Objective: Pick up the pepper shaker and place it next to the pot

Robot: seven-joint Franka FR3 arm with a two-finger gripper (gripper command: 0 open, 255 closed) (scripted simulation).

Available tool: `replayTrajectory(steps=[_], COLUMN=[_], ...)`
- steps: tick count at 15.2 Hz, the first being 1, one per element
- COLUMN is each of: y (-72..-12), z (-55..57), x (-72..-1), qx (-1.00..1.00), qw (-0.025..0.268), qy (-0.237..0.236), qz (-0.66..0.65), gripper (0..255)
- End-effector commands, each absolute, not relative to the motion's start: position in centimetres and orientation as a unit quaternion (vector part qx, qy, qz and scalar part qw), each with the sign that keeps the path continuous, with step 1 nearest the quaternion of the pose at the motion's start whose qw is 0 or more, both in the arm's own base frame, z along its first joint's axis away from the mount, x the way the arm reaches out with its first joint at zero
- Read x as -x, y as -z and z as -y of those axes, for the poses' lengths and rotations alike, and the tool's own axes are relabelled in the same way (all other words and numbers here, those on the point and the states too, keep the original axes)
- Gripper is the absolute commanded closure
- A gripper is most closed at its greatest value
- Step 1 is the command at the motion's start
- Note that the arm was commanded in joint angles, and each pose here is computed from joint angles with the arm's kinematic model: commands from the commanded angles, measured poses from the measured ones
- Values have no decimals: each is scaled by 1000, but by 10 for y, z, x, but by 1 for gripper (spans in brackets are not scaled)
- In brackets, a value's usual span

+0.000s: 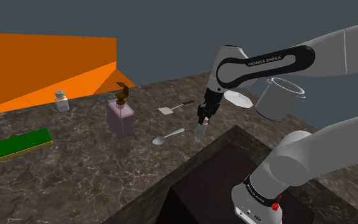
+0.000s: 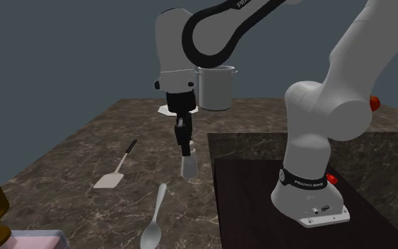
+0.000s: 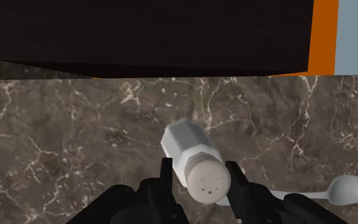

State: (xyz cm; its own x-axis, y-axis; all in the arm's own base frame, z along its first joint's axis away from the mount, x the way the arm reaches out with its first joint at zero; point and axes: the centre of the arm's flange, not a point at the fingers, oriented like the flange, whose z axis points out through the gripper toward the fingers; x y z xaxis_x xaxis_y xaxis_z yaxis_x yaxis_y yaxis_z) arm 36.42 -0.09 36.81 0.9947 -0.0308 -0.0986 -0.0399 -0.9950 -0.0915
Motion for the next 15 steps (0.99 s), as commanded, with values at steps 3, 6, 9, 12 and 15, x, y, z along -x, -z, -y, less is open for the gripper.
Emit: replayTrajectory(steps=[3, 6, 9, 12, 15], y=[-387, -403, -419, -435, -451], z=[1, 1, 1, 1, 1], x=[-364, -364, -364, -364, -364], qx=[998, 998, 998, 998, 998], qw=[47, 47, 47, 47, 47], qy=[-49, -49, -49, -49, -49], qz=[-18, -18, -18, -18, -18], gripper=[255, 255, 255, 255, 255])
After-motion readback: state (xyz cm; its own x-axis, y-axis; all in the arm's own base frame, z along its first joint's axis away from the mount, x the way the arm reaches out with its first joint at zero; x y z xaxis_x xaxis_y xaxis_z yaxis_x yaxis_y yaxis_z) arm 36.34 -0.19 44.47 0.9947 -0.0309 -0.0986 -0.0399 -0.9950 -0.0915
